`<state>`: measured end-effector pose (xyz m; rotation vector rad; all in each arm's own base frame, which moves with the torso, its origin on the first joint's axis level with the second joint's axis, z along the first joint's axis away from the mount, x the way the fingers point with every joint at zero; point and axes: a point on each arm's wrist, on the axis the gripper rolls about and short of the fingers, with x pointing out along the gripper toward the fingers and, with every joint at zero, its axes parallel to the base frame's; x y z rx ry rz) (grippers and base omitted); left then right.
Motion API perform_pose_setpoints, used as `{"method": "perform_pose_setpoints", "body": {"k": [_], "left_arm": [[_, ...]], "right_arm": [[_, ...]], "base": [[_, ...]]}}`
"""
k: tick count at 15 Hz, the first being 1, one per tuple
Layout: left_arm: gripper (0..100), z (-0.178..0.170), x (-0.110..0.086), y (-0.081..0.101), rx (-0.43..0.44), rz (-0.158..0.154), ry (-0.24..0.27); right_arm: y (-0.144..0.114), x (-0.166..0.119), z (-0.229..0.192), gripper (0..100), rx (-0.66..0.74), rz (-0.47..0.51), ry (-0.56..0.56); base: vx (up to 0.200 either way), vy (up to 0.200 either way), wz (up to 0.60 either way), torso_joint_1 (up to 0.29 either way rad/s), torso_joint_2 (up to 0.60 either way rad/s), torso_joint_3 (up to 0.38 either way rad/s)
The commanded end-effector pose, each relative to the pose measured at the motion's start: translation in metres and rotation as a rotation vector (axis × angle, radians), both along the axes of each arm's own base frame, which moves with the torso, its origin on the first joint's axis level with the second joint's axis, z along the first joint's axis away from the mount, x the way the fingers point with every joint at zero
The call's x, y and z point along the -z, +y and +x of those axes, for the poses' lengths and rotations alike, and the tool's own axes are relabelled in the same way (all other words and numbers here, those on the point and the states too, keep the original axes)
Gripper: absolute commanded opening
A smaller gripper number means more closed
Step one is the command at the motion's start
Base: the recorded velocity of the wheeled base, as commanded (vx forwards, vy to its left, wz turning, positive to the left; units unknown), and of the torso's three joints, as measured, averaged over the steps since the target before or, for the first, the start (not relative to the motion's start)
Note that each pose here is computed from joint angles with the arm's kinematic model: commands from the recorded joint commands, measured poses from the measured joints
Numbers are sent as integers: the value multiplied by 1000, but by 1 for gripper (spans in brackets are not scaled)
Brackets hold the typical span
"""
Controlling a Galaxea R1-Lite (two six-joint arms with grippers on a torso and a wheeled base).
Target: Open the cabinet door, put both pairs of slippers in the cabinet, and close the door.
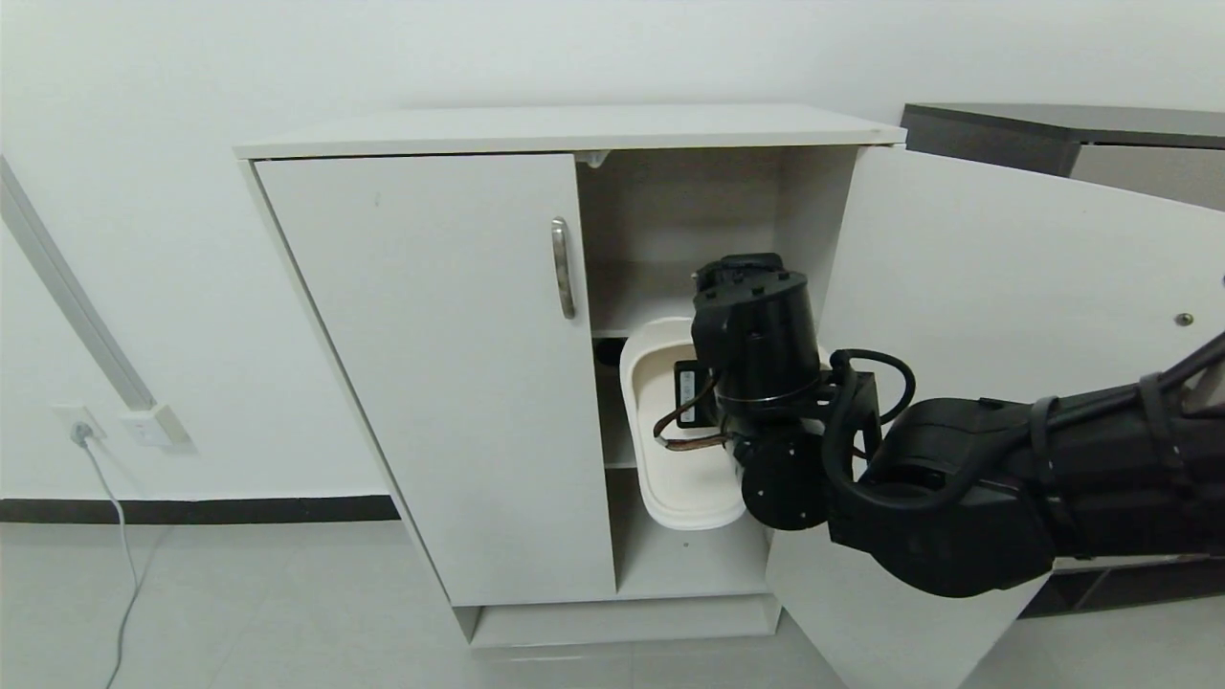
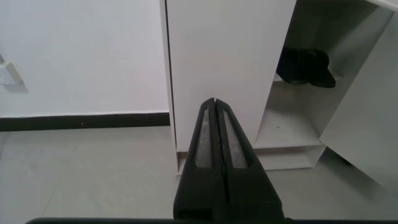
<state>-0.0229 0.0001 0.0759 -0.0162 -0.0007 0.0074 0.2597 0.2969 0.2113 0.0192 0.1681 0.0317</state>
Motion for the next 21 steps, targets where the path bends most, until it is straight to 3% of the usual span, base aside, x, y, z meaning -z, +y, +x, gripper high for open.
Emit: {"method": "perform_pose_setpoints", "body": {"k": [1,7,14,21], "left_arm": [[0,0,0,0,0,-1,1],[0,0,0,0,-2,-1,1],[0,0,0,0,-3,-1,2],[0,0,0,0,-6,-2,1]], "right_arm": [[-1,-1,0,0,2,1,-2],[-1,-2,0,0,0,2,-4],[0,0,2,0,-5,-21,-2],[5,4,39,0,-8,-33,-8]], "base": [[200,0,0,2,-2,2],[200,0,0,6,2,3],[0,0,0,0,0,0],[0,0,0,0,0,0]]}}
